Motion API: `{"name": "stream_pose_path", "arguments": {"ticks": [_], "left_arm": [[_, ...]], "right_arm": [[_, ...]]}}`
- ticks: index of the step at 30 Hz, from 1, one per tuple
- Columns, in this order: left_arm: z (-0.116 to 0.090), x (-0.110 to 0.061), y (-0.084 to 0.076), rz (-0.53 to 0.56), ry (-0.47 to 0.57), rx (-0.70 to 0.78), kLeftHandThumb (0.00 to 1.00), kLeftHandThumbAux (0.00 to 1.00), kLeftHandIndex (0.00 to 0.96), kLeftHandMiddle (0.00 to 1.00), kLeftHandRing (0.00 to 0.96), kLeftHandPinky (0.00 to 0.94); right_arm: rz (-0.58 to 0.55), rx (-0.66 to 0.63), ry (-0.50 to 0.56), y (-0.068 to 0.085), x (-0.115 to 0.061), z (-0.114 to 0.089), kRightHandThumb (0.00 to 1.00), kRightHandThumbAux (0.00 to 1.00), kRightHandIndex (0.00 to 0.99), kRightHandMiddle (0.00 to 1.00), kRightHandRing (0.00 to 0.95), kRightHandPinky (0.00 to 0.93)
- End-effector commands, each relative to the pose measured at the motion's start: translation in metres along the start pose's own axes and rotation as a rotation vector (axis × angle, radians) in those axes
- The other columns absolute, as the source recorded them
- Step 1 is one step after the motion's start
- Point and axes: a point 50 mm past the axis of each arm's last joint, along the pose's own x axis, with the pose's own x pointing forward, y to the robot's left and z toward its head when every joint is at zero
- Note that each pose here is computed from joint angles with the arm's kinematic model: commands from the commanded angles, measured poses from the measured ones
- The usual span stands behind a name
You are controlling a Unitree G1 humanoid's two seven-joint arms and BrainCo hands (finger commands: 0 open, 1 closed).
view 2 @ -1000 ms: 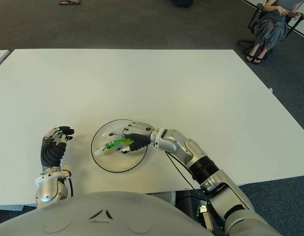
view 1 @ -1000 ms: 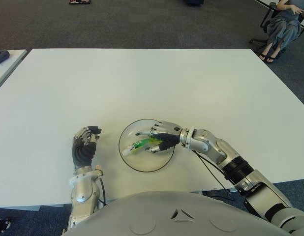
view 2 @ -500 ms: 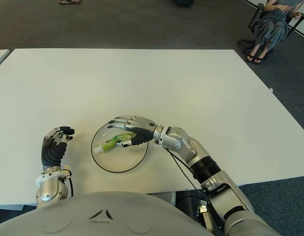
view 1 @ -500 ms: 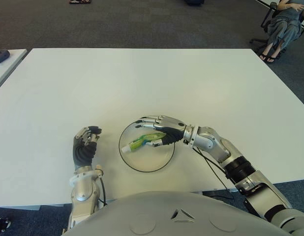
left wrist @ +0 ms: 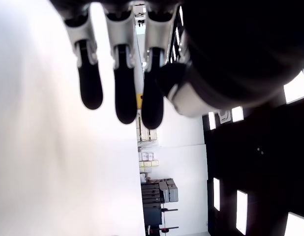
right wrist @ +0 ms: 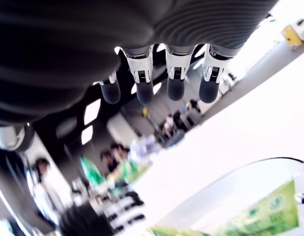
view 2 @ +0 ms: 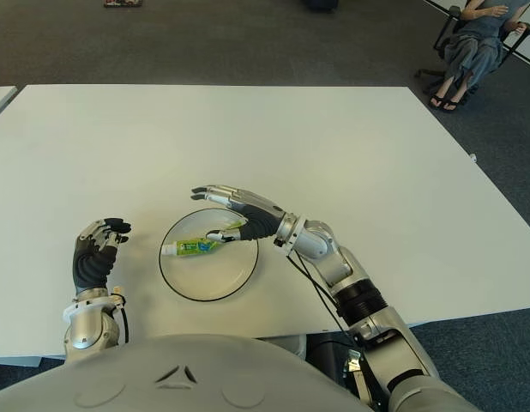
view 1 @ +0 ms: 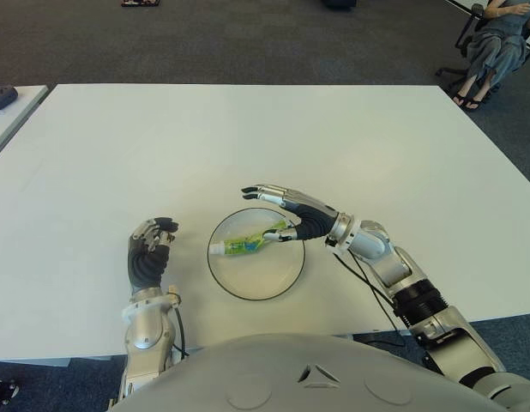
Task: Put the toothpaste on the table into the plate.
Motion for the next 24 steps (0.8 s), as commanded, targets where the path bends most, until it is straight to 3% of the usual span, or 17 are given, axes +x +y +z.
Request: {"name": "stream_pose_path", "arguments": {"ticks": [1,2,4,8,18,24], "left_arm": [[-0.001,0.001,-0.002,0.006,0.0,0.015,0.709,0.722,0.424,0.467,0.437,0.418],[-0.001,0.001,-0.002,0.006,-0.001,0.017,0.708,0.722,0.424,0.468,0.438,0.418],[-0.002,0.001,-0.001,0.006,0.0,0.023,0.708,0.722,0.424,0.473,0.442,0.42],[-0.002,0.002,-0.001,0.005,0.001,0.025,0.706,0.724,0.423,0.477,0.444,0.414],[-0.003,0.003,-0.001,-0.009,0.0,0.005,0.704,0.725,0.422,0.458,0.422,0.405],[-0.003,0.005,-0.001,-0.008,-0.005,-0.002,0.707,0.724,0.423,0.455,0.418,0.4]], "right_arm": [[-0.127,0.157,0.056,0.0,-0.004,-0.007,0.165,0.42,0.0,0.0,0.0,0.069],[-0.164,0.179,0.063,0.0,-0.004,-0.009,0.156,0.431,0.0,0.0,0.0,0.075],[-0.276,0.233,0.074,0.0,-0.005,-0.012,0.096,0.549,0.034,0.056,0.051,0.138],[-0.464,0.294,0.117,0.001,-0.008,-0.018,0.034,0.71,0.124,0.125,0.113,0.171],[-0.726,0.291,0.242,0.015,-0.022,-0.025,0.0,0.906,0.247,0.239,0.213,0.256],[-0.842,0.412,0.354,0.02,-0.018,-0.03,0.0,0.973,0.286,0.291,0.274,0.309]]}}
